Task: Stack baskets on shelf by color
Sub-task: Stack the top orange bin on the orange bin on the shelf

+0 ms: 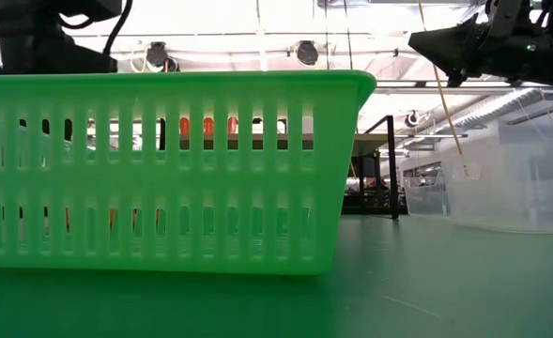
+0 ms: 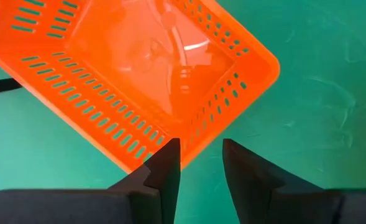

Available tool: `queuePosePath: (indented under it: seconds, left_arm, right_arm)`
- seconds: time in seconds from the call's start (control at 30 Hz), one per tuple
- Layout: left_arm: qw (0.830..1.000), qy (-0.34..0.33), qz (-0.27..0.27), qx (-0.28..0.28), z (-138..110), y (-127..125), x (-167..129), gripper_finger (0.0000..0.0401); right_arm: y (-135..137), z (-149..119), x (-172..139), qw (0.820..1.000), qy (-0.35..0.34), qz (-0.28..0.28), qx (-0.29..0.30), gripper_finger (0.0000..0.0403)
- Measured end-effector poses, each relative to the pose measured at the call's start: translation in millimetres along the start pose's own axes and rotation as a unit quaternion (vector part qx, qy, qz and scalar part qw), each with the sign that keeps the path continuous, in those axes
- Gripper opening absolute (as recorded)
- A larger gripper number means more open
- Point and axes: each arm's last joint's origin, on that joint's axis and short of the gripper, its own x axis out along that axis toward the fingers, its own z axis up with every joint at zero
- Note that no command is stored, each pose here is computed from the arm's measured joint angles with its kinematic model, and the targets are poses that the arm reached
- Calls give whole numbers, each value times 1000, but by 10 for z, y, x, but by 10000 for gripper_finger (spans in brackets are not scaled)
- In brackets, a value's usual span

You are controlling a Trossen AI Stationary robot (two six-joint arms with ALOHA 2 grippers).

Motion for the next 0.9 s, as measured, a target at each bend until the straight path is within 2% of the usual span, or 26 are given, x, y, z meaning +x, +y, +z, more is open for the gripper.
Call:
queuePosePath:
  seconds: [0.53, 0.63, 0.77, 0.83, 0.9]
  left_arm:
    - [997, 64, 1, 47, 115, -103, 245, 117]
    - [996, 70, 0, 51, 126, -108, 272, 94]
    - [996, 71, 1, 48, 133, -108, 270, 41]
    - [998, 64, 2, 23, 156, -104, 239, 15]
    - [999, 48, 3, -15, 206, -97, 176, 13]
  right_arm:
    - [-1, 8, 0, 1000, -4, -1, -1, 50]
    - [-2, 17, 0, 1000, -9, -1, -4, 50]
    - [-3, 20, 0, 1000, -10, -2, -4, 50]
    - [-3, 20, 0, 1000, -10, -2, -4, 50]
    - [-3, 21, 0, 1000, -11, -2, -4, 50]
